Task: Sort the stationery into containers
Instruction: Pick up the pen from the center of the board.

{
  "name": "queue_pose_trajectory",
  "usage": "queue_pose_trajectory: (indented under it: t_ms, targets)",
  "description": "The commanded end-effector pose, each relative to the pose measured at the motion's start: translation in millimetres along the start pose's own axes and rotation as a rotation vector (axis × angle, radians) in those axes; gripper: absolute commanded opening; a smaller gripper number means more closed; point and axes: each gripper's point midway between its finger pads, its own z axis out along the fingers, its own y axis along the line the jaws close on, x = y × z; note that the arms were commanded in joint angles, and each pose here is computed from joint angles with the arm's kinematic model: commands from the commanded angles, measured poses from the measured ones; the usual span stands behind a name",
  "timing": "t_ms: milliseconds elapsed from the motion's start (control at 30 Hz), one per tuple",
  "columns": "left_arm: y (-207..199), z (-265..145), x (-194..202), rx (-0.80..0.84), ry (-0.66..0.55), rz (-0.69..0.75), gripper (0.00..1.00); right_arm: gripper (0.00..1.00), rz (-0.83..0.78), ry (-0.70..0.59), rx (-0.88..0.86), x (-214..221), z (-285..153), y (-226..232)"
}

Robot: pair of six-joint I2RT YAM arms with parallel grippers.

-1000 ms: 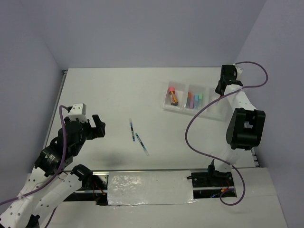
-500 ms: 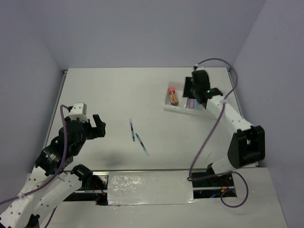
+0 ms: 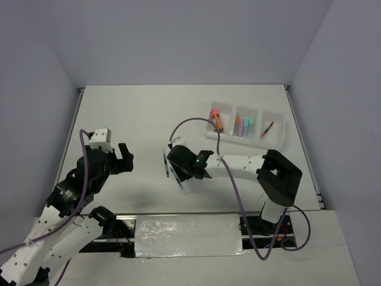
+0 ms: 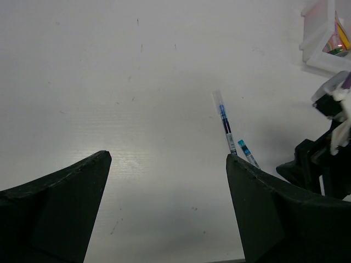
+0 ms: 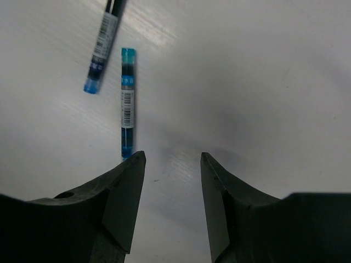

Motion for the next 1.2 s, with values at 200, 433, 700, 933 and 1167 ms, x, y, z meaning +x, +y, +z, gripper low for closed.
queue_pose_trajectory:
  t_ms: [200,433,700,933,1167]
  targets:
    - [-5.1,1.8,-8.8,0.017,-0.030,0.001,0.99,0.52,0.023,-0.002,0.012,-4.7,15.2,17.8]
    - [-4.4,1.8,-8.6,0.014,-0.031,0.000,0.99,0.52,0.021,-0.019,-0.037,-6.9,11.9,34.4]
    - [-3.8,0.4,-9.9,0.013,-0.038,-0.003,0.99,0.52,0.003,-0.004,-0.077,-5.2,15.7,50.7]
    - [-3.2,-0.2,-9.7,0.012,-0.040,-0.005,0.99,0.39,-0.023,0.061,-0.067,10.9,36.0,54.6]
    - [-3.5,-0.2,-9.6,0.014,-0.040,-0.006,0.99,0.00,-0.008,0.107,0.005,25.9,43.1,36.6]
